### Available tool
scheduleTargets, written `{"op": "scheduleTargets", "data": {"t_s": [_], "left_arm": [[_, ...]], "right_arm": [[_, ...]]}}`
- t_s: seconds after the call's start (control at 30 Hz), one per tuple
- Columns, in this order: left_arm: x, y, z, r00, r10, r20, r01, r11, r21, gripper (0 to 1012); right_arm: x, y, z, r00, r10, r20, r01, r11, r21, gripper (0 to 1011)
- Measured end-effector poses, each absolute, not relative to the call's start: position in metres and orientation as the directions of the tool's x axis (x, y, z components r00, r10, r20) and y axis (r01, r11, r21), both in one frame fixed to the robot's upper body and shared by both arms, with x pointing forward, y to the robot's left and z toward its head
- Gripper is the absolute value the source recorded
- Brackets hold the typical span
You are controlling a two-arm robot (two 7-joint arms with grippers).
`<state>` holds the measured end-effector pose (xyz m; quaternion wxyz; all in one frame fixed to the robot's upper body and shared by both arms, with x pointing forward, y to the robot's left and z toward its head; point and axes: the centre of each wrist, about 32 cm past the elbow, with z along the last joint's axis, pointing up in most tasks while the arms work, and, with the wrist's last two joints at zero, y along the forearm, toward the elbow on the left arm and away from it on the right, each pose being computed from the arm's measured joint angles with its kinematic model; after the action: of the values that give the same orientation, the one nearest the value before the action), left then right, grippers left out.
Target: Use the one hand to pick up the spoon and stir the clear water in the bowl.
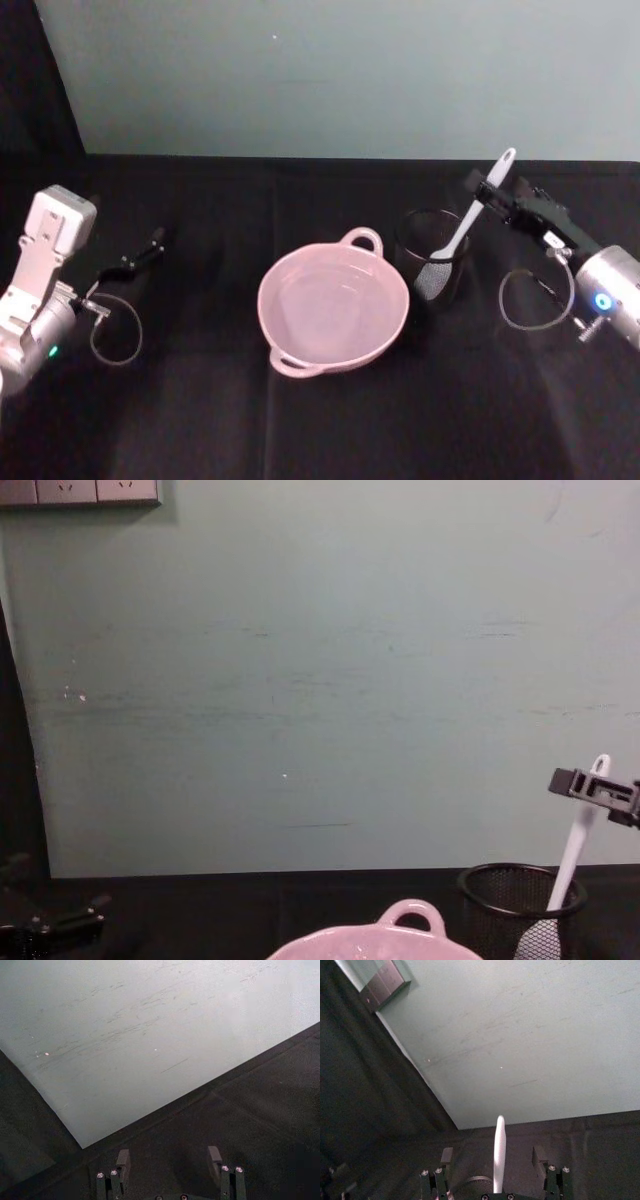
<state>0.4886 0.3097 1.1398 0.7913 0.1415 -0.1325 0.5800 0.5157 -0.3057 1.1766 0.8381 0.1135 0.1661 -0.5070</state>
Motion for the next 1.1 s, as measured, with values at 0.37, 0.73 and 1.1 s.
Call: {"op": "scheduleTargets", "data": {"t_s": [0.37,0.73,1.1], "left_arm": [[0.489,0.31,1.14,0.292,0.88,0.374,-0.955,0.287,0.07,1011],[0.489,0.31,1.14,0.292,0.88,0.374,-0.955,0.287,0.07,1011],[0.489,0.31,1.14,0.292,0.88,0.374,-0.955,0.287,0.07,1011]], "right_arm": [[0.533,-0.299,1.175,0.414,-0.789,-0.453,0.893,0.448,0.036,990],[0.529,-0.301,1.177,0.417,-0.795,-0.441,0.896,0.442,0.052,720],[0.529,-0.303,1.175,0.415,-0.794,-0.445,0.896,0.442,0.048,358]]}}
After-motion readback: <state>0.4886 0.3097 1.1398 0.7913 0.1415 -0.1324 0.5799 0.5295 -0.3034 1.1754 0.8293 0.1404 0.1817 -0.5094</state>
